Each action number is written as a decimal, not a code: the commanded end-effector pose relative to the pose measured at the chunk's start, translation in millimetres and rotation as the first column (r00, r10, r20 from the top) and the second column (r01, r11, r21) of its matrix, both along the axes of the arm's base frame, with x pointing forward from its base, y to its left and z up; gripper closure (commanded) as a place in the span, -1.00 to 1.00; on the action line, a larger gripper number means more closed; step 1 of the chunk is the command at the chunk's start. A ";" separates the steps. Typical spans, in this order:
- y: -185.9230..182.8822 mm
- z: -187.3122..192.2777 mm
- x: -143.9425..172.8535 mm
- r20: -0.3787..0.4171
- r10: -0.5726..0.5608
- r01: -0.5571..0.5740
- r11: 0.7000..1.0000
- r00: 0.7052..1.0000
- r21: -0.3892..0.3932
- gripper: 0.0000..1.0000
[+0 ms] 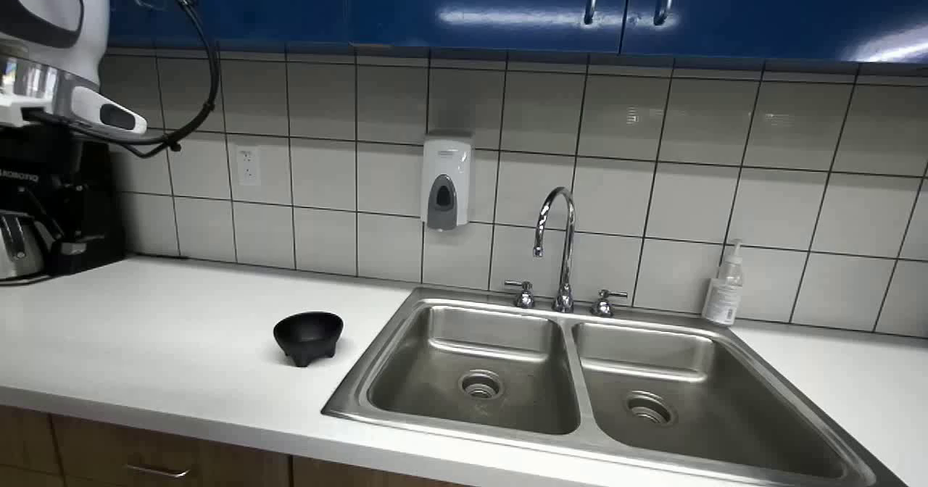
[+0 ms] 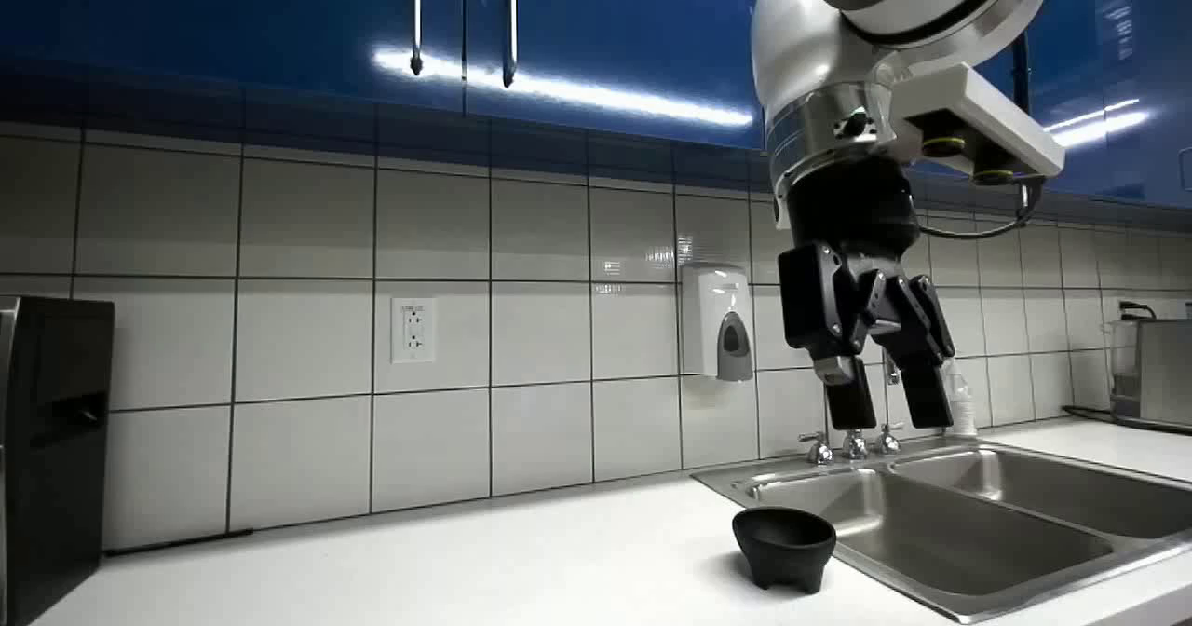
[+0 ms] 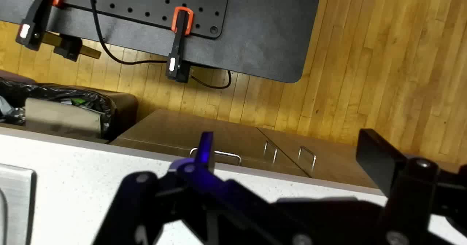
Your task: Put the bowl in the sink
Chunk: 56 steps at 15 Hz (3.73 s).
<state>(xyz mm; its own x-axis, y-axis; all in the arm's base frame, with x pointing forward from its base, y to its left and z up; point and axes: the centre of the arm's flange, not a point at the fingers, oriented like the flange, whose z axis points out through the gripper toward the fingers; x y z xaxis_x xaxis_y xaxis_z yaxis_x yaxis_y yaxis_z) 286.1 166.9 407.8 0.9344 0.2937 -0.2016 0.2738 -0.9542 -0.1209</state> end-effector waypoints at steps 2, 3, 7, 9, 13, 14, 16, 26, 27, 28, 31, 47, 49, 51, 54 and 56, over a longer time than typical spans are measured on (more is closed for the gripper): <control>0.1 -0.8 0.3 -0.002 0.000 0.000 1.000 1.000 -0.001 -1.00; 0.1 -0.8 0.3 -0.002 0.000 0.000 1.000 1.000 -0.001 -1.00; 0.1 -0.8 0.3 -0.002 0.000 0.000 1.000 1.000 -0.001 -1.00; 0.1 -0.8 0.3 -0.002 0.000 0.000 1.000 1.000 -0.001 -1.00; 0.1 -0.8 0.3 -0.002 0.000 0.000 1.000 1.000 -0.001 -1.00; 0.1 -0.8 0.3 -0.002 0.000 0.000 1.000 1.000 -0.001 -1.00; 0.1 -0.8 0.3 -0.002 0.000 0.000 1.000 1.000 -0.001 -1.00; 0.1 -0.8 0.3 -0.002 0.000 0.000 1.000 1.000 -0.001 -1.00; 0.1 -0.8 0.3 -0.002 0.000 0.000 1.000 1.000 -0.001 -1.00; 0.1 -0.8 0.3 -0.002 0.000 0.000 1.000 1.000 -0.001 -1.00; 1.8 -12.3 9.6 0.112 0.010 0.000 0.996 0.994 -0.089 -1.00; -21.8 -72.8 63.4 0.337 -0.057 0.100 0.989 0.940 -0.112 -1.00; -28.0 -76.3 71.0 0.348 -0.067 0.111 0.988 0.935 -0.108 -1.00; -33.6 -80.6 77.7 0.356 -0.076 0.119 0.988 0.931 -0.101 -1.00; -42.0 -86.1 88.1 0.370 -0.085 0.125 0.989 0.925 -0.085 -1.00; -46.8 -89.8 95.2 0.377 -0.086 0.124 0.989 0.922 -0.078 -1.00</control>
